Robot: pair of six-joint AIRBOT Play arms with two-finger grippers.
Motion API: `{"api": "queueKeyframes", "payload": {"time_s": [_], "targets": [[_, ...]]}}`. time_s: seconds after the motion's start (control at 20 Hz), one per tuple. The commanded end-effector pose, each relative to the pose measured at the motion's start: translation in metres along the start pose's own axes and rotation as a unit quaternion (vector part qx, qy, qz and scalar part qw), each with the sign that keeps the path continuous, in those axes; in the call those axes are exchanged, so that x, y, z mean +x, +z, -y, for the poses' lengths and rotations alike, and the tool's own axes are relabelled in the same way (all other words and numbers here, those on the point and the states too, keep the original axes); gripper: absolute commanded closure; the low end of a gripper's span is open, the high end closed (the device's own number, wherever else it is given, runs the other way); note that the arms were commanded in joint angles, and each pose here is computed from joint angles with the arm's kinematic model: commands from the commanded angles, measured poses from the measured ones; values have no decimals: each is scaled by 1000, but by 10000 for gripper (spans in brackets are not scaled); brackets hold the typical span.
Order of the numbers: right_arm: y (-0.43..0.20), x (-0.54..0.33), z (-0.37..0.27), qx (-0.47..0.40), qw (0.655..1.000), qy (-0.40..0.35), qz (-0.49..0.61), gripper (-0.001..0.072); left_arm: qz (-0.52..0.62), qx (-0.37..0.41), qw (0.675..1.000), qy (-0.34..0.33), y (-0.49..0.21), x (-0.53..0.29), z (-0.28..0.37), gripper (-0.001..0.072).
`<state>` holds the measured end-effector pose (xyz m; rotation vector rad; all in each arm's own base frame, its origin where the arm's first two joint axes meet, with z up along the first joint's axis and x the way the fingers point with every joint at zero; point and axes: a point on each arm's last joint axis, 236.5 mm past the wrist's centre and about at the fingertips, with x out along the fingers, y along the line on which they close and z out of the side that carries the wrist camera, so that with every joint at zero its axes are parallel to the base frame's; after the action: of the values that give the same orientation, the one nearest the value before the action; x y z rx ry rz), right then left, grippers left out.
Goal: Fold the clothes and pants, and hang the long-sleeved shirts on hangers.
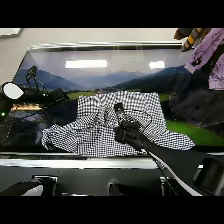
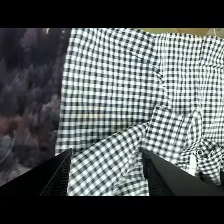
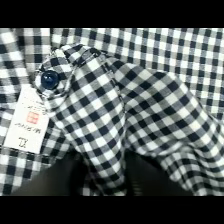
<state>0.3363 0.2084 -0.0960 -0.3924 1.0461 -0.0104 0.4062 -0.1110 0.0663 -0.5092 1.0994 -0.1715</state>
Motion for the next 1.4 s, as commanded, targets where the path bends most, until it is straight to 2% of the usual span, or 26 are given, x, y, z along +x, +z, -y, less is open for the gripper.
{"api": "queueKeyframes", "payload": {"time_s": [0.0, 0.1, 0.2, 0.25, 0.3, 0.55, 0.75, 0.95, 1.0, 1.05, 1.35], "targets": [[3, -4, 31, 1, 998, -64, 5, 516, 0, 0, 1000, 0, 0, 0, 0, 194], [8, -15, 40, 10, 997, -69, 12, 571, 0, 0, 1000, 0, 0, 0, 0, 195], [14, -27, 46, 23, 997, -65, 21, 583, 0, 0, 1000, 0, 0, 0, 0, 194], [16, -31, 48, 28, 997, -63, 25, 614, 0, 0, 1000, 0, 0, 0, 0, 194], [17, -36, 52, 32, 997, -66, 26, 679, -1, 0, 1000, 0, -1, 0, 0, 194], [17, -55, 67, 59, 995, -74, 20, 681, -37, 28, 999, -7, -25, 12, 20, 195], [-1, -64, 52, 100, 994, -31, -20, 681, -101, 89, 991, -21, -77, 49, 63, 194], [-28, -68, 27, 135, 987, 15, -83, 681, -148, 99, 984, -5, -118, 92, 78, 193], [-32, -68, 24, 140, 986, 21, -91, 681, -150, 106, 983, -7, -122, 101, 83, 173], [-34, -69, 21, 143, 985, 25, -97, 681, -152, 112, 982, -8, -125, 109, 88, 91], [-38, -70, 26, 142, 984, 15, -105, 681, -142, 141, 980, -18, -102, 140, 112, 91]]}}
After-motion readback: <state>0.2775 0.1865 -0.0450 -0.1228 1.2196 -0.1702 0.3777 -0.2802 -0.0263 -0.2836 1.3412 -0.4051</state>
